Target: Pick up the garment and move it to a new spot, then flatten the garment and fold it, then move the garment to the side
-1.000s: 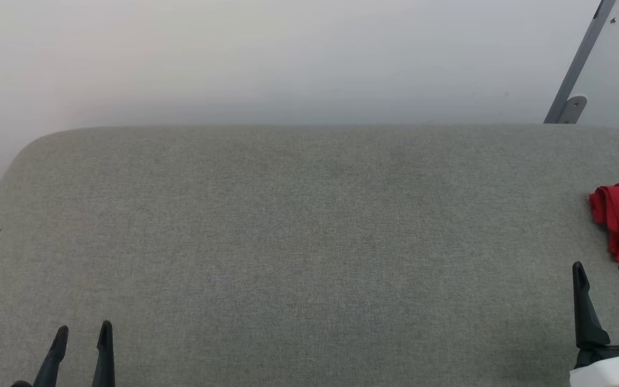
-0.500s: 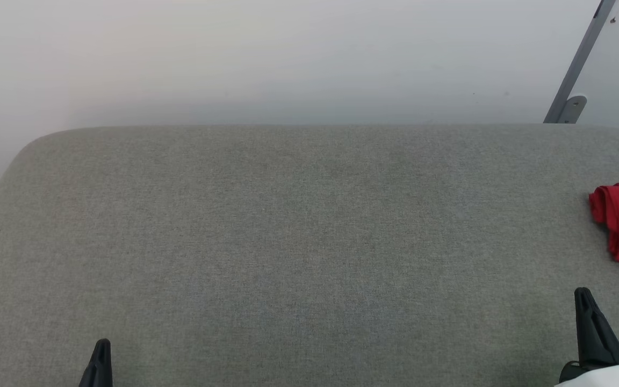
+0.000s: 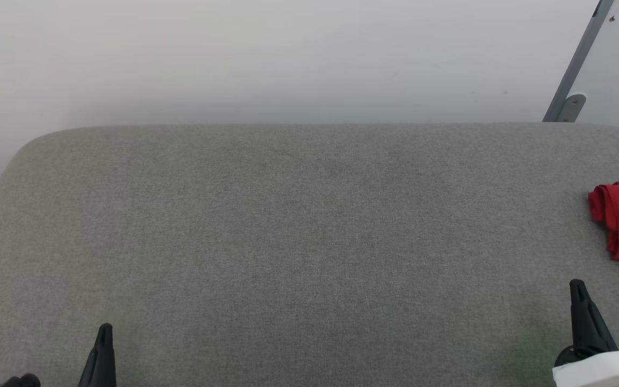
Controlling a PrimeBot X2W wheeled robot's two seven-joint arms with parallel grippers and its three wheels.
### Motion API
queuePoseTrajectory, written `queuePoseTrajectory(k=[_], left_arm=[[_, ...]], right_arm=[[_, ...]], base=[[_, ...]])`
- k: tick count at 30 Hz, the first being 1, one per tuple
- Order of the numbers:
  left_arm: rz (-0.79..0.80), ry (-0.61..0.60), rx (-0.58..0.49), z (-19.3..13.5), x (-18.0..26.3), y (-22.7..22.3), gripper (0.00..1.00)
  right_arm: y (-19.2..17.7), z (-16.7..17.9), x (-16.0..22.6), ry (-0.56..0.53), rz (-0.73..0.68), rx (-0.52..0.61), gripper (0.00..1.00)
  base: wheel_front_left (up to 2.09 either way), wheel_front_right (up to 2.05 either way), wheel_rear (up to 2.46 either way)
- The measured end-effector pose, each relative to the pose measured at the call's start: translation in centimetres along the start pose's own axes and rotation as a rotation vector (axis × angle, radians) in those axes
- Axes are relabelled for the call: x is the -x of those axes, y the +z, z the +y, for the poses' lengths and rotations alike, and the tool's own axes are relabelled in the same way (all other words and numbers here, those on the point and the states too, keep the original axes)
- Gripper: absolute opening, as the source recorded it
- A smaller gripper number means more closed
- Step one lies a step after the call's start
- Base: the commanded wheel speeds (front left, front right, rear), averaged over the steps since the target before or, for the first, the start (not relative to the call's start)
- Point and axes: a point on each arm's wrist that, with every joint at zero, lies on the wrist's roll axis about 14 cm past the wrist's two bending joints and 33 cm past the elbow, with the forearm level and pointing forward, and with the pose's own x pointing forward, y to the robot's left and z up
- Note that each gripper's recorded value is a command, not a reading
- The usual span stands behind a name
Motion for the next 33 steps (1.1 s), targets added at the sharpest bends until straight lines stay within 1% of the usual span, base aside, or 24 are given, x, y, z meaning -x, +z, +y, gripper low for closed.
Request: queuePoseTrajectory(k=[20,33], left_arm=[[0.003,0.004,0.270,-1.0,-1.8,0.2,0.00],[0.015,-0.004,0.415,-1.7,-2.8,0.2,0.00]], right_arm=[[-0.4,0.7,-0.9,-0.016,0.021,-0.288,0.00],[-0.4,1.4,-1.6,-0.009,0.029,-0.447,0.00]], base=[[0.00,0.00,0.00],[0.00,0.00,0.00]])
